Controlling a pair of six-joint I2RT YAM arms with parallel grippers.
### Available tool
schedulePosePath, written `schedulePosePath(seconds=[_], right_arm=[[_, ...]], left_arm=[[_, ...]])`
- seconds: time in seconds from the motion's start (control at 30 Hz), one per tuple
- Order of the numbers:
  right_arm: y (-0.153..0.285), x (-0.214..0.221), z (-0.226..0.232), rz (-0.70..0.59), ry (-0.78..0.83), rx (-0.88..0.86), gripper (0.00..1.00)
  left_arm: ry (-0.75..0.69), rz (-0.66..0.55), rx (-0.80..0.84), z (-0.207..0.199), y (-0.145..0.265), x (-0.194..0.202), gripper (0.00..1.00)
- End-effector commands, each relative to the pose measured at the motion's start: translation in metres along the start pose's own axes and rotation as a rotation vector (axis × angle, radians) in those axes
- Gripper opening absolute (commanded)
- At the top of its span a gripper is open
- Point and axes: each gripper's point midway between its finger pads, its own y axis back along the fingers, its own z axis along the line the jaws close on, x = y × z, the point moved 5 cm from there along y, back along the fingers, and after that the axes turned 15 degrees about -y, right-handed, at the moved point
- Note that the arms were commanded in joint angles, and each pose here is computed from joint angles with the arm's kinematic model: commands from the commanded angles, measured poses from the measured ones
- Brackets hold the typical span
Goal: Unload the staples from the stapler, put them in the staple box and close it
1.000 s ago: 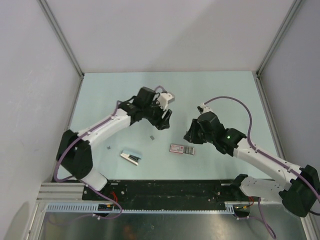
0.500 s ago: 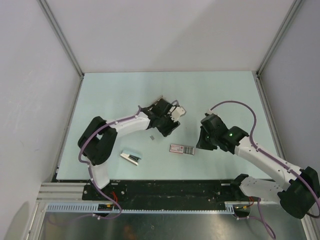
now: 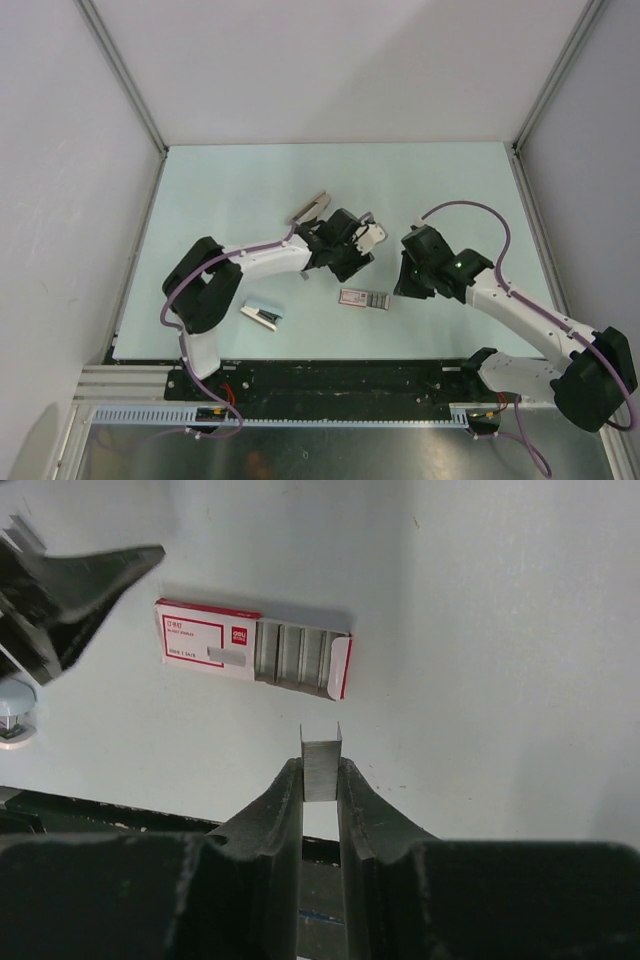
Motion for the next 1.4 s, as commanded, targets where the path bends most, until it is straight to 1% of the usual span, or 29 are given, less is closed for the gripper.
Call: schedulePosePath(seconds=[0.0, 0.2, 0.4, 0.77, 0.9, 1.03, 1.1, 1.2, 1.37], right_arm=[[0.004, -0.012, 0.012, -0.034, -0.003, -0.050, 0.00], [-0.001, -0.014, 0.012, -0.040, -0.009, -0.049, 0.00], [-0.006, -0.016, 0.013, -0.033, -0.005, -0.048, 0.00], [-0.035, -0.002, 0.015, 0.036, 0.102, 0.007, 0.00], [-0.050, 0.010, 0.021, 0.066, 0.172, 0.011, 0.00], [-0.065, 0.025, 0.026, 0.096, 0.259, 0.049, 0.00], [-0.071, 0.032, 0.027, 0.101, 0.294, 0.087, 0.00], [-0.076, 0.039, 0.031, 0.093, 0.308, 0.114, 0.00], [-0.078, 0.044, 0.039, 0.076, 0.285, 0.107, 0.00]], left_arm=[[-0.001, 0.000, -0.004, -0.013, 0.000, 0.003, 0.63], [0.004, 0.031, 0.004, -0.026, -0.002, 0.018, 0.63], [0.000, 0.024, 0.013, -0.031, 0.000, 0.017, 0.63], [0.000, -0.017, 0.022, -0.037, 0.020, 0.016, 0.63], [-0.013, -0.035, -0.036, -0.021, 0.029, 0.010, 0.65], [0.033, -0.050, -0.116, 0.016, 0.046, 0.007, 0.70], [0.063, -0.064, -0.129, 0.034, 0.059, 0.006, 0.72], [0.100, -0.087, -0.149, 0.052, 0.081, 0.009, 0.73], [0.113, -0.091, -0.174, 0.059, 0.098, 0.021, 0.74]])
